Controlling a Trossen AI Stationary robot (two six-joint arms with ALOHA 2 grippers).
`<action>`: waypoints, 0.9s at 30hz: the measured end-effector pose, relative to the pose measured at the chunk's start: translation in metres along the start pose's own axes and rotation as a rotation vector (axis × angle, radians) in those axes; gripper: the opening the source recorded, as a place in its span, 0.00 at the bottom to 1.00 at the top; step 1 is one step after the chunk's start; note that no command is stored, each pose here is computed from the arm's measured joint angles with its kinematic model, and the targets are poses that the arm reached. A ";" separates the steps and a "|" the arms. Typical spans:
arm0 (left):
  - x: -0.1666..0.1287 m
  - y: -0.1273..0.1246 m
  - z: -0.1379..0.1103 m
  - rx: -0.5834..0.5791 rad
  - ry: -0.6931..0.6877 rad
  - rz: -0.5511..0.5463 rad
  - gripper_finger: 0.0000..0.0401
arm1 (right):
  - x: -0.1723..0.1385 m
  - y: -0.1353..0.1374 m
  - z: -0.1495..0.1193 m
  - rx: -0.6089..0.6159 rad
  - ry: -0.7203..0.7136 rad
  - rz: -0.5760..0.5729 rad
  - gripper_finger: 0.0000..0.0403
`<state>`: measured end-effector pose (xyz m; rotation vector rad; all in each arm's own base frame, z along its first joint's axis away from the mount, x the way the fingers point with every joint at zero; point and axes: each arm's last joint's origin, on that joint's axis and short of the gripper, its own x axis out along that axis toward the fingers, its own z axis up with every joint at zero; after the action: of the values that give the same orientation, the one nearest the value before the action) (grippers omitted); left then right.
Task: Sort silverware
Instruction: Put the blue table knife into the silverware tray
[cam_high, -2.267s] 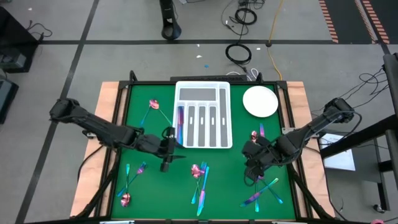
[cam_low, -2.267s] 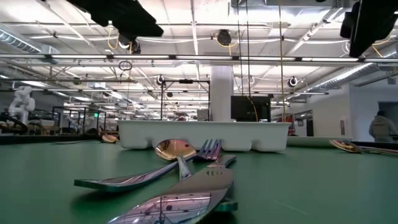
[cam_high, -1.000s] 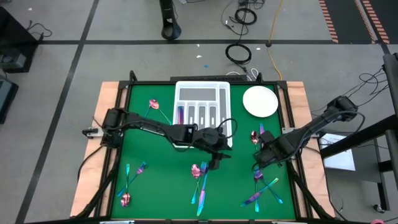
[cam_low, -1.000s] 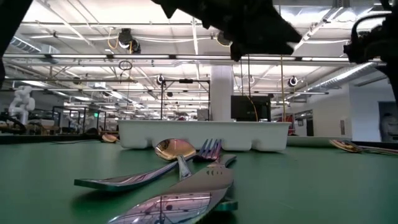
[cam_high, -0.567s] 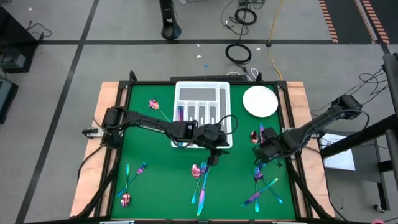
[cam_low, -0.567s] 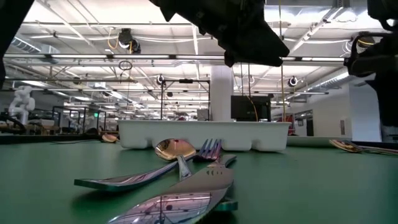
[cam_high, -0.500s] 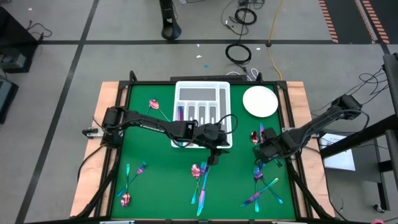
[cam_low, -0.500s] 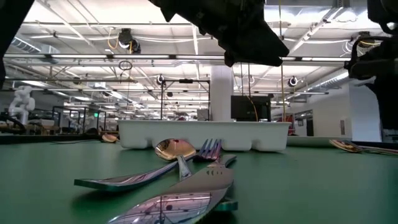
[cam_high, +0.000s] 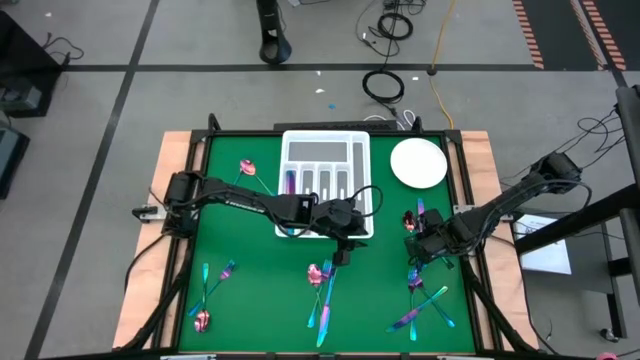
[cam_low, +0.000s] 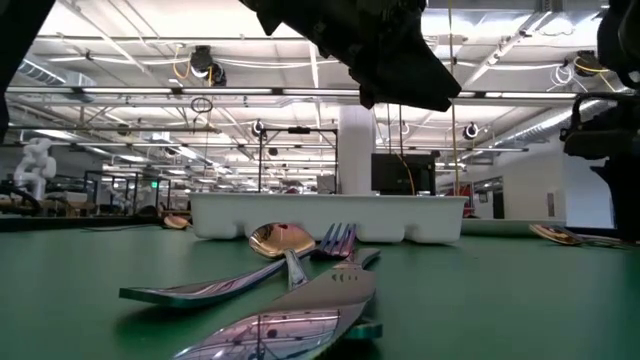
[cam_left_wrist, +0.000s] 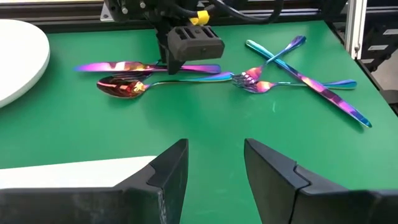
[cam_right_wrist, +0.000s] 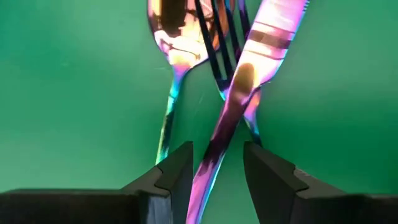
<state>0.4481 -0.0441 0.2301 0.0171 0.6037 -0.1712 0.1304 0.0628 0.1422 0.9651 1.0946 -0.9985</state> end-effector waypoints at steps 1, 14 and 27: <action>0.000 0.000 0.000 0.000 0.000 0.000 0.39 | 0.002 0.000 0.000 0.003 0.001 0.002 0.32; 0.000 0.000 0.000 0.019 0.000 0.000 0.39 | 0.009 -0.002 -0.001 0.005 -0.001 0.004 0.13; 0.000 0.000 -0.003 0.024 0.032 0.000 0.39 | 0.005 0.001 0.001 0.062 -0.080 0.019 0.01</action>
<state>0.4462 -0.0439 0.2274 0.0426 0.6338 -0.1788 0.1326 0.0617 0.1377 0.9750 0.9916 -1.0522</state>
